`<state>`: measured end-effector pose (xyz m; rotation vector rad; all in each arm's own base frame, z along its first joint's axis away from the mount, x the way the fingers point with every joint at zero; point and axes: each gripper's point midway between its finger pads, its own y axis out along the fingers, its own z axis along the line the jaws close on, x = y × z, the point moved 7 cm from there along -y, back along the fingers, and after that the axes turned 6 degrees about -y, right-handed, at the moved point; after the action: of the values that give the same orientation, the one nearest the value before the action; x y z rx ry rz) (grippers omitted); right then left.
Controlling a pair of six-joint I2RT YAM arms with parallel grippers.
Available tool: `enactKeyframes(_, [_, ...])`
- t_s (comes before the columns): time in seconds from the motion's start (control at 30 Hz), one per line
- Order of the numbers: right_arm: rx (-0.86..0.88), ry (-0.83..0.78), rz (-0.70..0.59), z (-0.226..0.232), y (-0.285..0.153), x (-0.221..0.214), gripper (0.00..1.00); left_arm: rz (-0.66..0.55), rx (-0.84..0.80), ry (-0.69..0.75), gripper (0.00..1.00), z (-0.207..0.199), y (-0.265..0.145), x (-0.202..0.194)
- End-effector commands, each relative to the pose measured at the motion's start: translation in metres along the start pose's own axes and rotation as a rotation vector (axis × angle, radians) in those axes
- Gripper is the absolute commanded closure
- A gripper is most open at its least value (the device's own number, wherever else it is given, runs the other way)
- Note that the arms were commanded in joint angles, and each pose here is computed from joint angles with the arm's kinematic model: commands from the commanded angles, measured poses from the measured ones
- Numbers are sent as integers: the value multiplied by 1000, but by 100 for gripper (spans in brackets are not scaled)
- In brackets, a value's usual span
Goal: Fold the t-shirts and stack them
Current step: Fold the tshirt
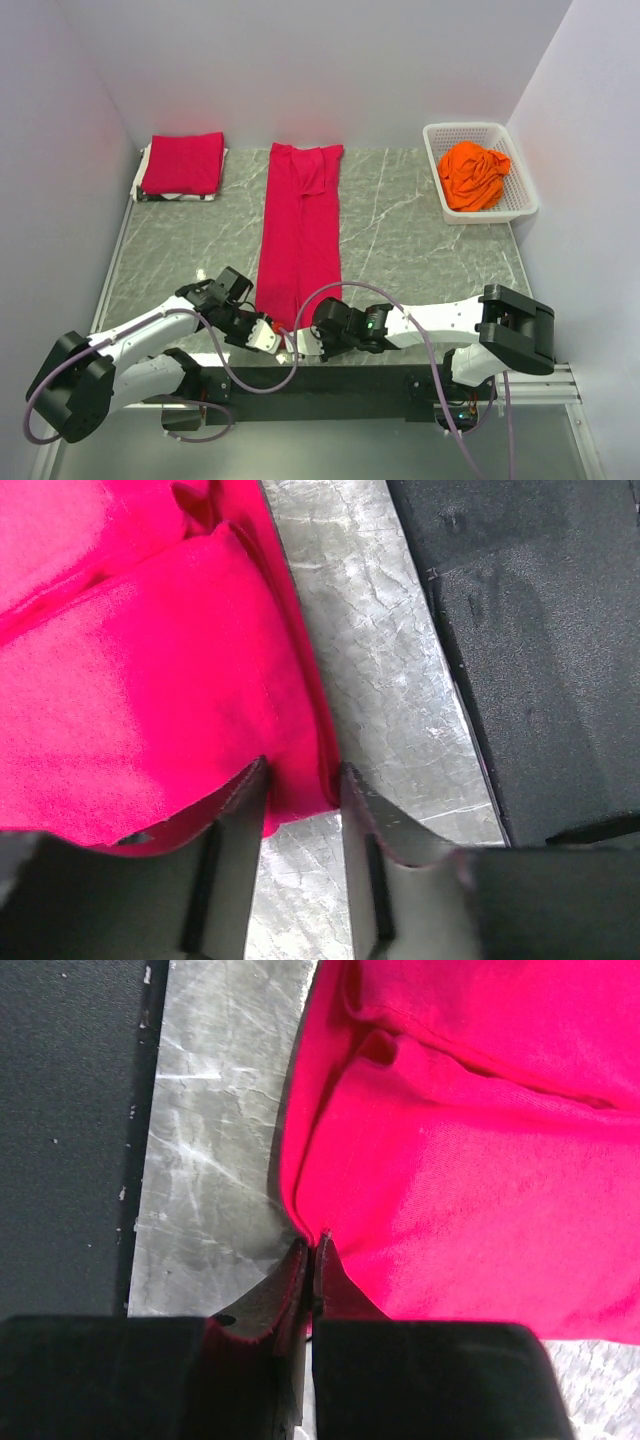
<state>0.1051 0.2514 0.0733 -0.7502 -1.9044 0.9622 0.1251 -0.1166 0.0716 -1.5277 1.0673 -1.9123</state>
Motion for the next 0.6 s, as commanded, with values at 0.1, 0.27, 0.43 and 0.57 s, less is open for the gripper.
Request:
enactKeyframes(0.1, [3,37,61,2,-6,-10,100,87,13,-14,71,3,0,-5])
enactKeyframes(0.27, [-1,37,45,2,-9,-9,100,76,38,12,92,2,-1,-4])
enactKeyframes(0.43, [25,69,20,2,-20,0,100,21,49,32,99,-3,-8,5])
enactKeyframes(0.57, [10,119,-28,-3,-41,12,100,-48,39,25,99,-4,-23,25])
